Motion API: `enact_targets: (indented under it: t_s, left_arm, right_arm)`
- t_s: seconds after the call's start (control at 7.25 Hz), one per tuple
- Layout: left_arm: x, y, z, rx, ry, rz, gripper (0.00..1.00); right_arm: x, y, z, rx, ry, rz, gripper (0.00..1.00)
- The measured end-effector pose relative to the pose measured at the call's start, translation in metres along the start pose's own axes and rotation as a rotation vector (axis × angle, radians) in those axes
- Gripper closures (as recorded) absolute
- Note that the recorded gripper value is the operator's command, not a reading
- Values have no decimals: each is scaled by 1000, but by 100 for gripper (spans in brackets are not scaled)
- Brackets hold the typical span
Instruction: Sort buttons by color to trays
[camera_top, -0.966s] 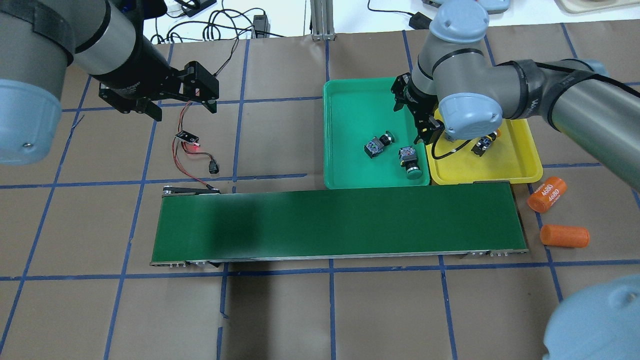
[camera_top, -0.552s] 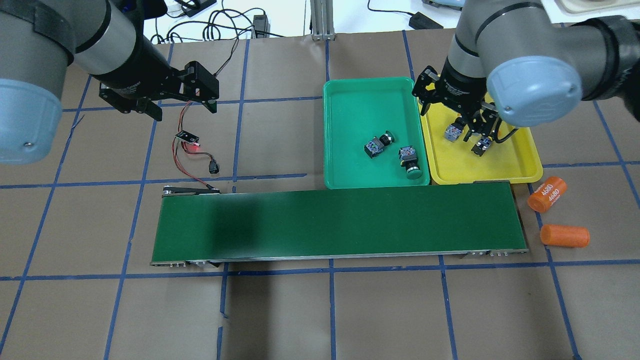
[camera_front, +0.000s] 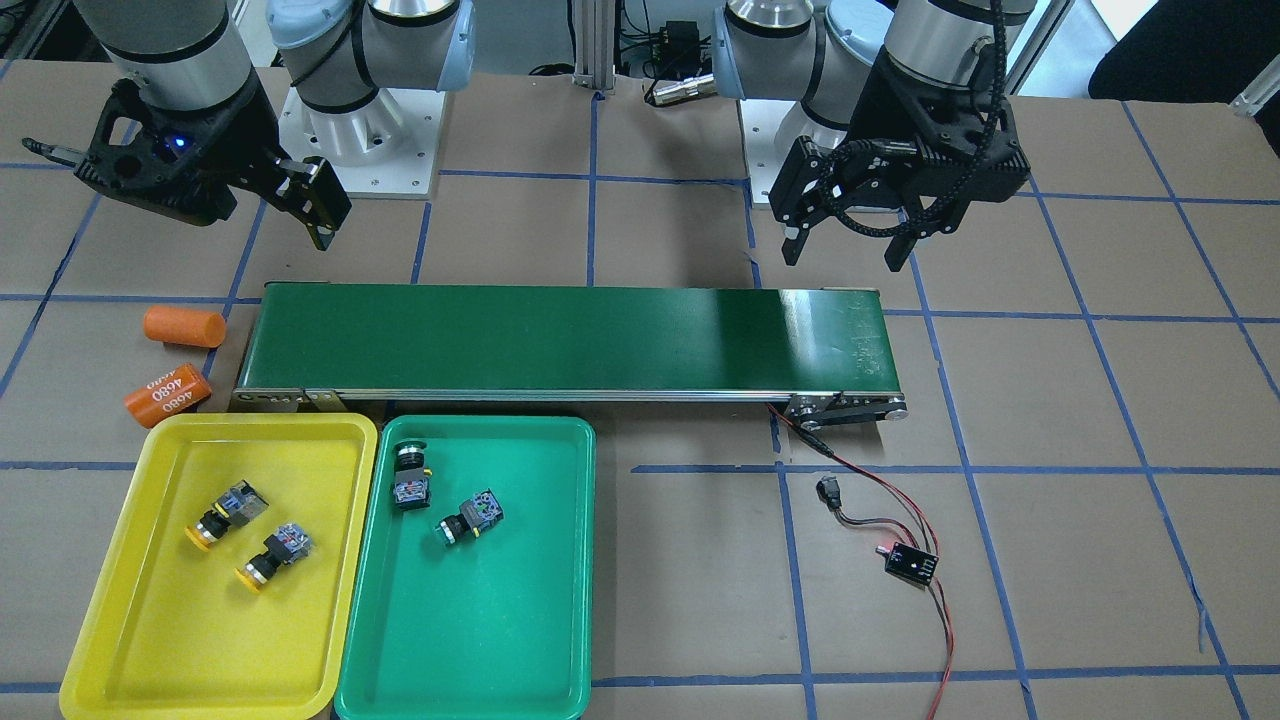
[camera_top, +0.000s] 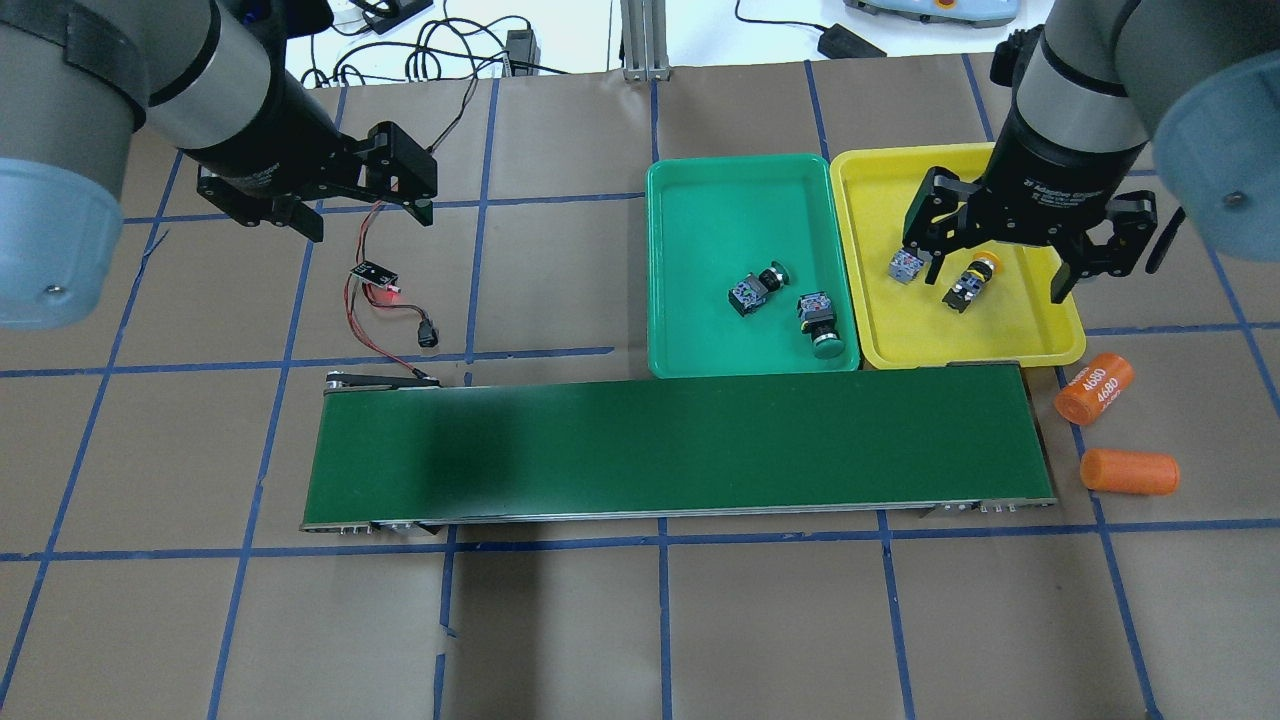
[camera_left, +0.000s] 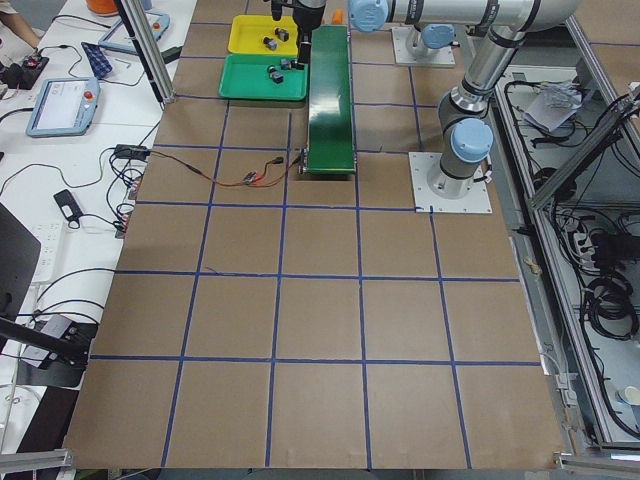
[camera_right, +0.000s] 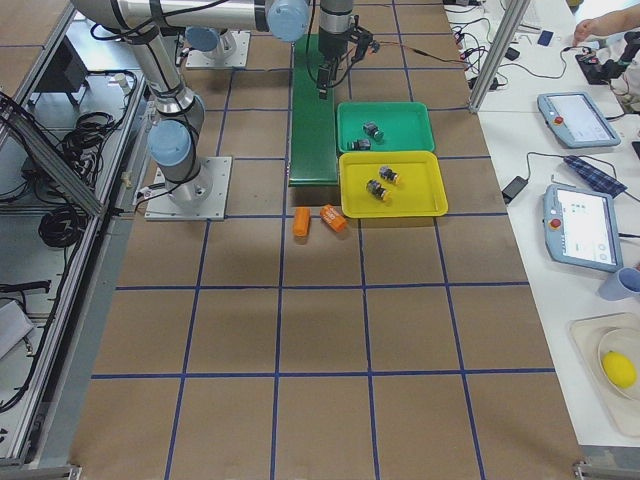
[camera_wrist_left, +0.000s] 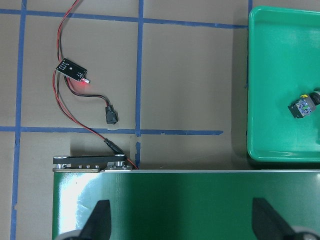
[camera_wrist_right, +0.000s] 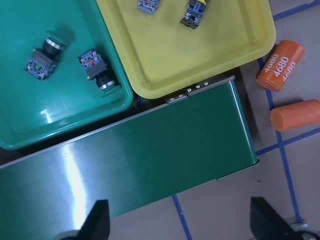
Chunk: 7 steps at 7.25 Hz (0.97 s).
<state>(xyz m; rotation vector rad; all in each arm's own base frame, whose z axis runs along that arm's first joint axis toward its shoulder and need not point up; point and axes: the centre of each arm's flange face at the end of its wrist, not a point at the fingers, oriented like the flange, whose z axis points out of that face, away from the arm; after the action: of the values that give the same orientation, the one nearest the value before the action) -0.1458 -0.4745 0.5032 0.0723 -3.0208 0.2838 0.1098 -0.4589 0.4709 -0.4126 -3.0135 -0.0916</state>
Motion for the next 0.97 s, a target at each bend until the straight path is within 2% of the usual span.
enact_targets:
  t_s: [0.55, 0.97]
  left_arm:
    - [0, 0, 1, -2, 0, 1, 0]
    - [0, -1, 1, -2, 0, 1, 0]
  right_arm:
    - [-4, 2, 13, -30, 8, -29, 0]
    - [-22, 22, -1, -23, -64, -75, 0]
